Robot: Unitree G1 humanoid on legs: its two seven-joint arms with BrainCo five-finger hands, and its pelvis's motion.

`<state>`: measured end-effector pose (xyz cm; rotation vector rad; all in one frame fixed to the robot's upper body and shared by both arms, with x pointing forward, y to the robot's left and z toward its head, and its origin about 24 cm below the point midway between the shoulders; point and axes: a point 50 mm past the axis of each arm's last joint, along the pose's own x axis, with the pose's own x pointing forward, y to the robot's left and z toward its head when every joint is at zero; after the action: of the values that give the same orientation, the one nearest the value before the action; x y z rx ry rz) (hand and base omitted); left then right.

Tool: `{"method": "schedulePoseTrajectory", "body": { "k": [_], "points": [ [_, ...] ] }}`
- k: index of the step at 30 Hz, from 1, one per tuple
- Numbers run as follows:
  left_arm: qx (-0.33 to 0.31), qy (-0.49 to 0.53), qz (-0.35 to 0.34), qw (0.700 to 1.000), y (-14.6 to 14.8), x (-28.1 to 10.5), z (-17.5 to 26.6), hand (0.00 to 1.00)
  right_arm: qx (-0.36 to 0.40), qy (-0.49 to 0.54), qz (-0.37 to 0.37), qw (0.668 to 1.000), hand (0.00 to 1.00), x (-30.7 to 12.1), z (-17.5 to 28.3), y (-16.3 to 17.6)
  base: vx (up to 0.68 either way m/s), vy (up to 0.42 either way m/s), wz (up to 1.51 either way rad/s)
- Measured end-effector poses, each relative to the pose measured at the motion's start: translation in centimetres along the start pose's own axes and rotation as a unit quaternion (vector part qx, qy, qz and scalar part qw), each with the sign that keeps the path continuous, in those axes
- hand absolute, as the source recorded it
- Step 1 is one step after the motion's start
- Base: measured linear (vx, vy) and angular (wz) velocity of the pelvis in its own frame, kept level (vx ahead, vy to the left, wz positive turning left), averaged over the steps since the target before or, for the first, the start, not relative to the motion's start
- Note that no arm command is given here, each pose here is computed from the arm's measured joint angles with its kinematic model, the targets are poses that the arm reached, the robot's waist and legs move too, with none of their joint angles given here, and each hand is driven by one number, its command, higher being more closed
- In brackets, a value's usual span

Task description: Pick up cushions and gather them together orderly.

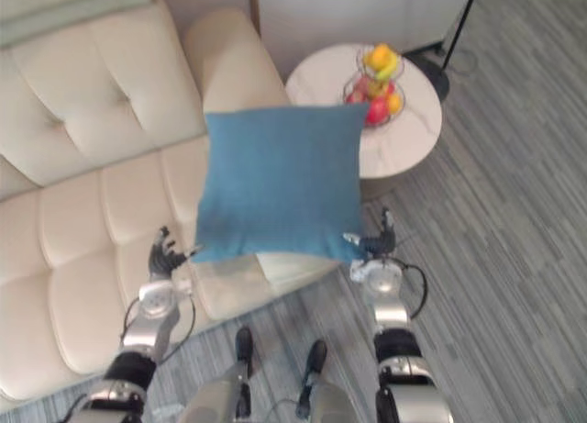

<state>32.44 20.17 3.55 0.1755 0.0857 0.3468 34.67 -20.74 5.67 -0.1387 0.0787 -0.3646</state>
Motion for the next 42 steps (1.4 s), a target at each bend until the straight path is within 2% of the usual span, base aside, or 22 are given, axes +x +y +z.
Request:
{"method": "schedulePoseTrajectory", "body": {
  "k": [5,6,11,16,22,26,31,42],
  "points": [
    [-0.004,-0.046,-0.018,0.999,-1.4,2.4,4.3,0.00,0.019,-0.031,0.009,0.999,0.00,2.2,4.3,1.4,-0.07,0.029,0.00],
    [-0.010,-0.066,-0.021,0.998,-1.7,2.9,5.9,1.00,0.025,-0.044,0.011,0.999,1.00,2.7,5.8,1.8,-0.04,0.013,-0.01],
    [-0.018,-0.116,-0.043,0.992,-3.2,3.7,10.0,1.00,0.055,-0.076,0.018,0.995,1.00,3.2,9.0,2.7,-0.01,0.001,-0.01],
    [-0.044,-0.151,-0.043,0.987,-3.1,4.2,12.8,1.00,0.083,-0.112,0.024,0.990,1.00,3.4,11.8,2.9,0.00,-0.002,-0.03],
    [-0.062,-0.178,-0.052,0.981,-3.5,3.7,14.0,1.00,0.094,-0.144,0.041,0.984,1.00,2.9,12.9,3.6,0.03,-0.002,0.01],
    [-0.083,-0.182,-0.066,0.978,-4.4,2.0,12.9,1.00,0.102,-0.139,0.048,0.984,1.00,1.4,10.2,3.2,0.06,-0.001,0.09],
    [-0.109,-0.157,-0.081,0.978,-4.8,-1.2,9.2,1.00,0.112,-0.108,0.057,0.986,1.00,-2.0,4.9,2.6,0.04,-0.003,0.10],
    [-0.155,-0.068,-0.099,0.981,-2.6,-9.7,1.7,1.00,0.099,-0.035,0.075,0.992,1.00,-10.9,-2.9,-0.1,0.06,0.021,0.03]
  ]
}}
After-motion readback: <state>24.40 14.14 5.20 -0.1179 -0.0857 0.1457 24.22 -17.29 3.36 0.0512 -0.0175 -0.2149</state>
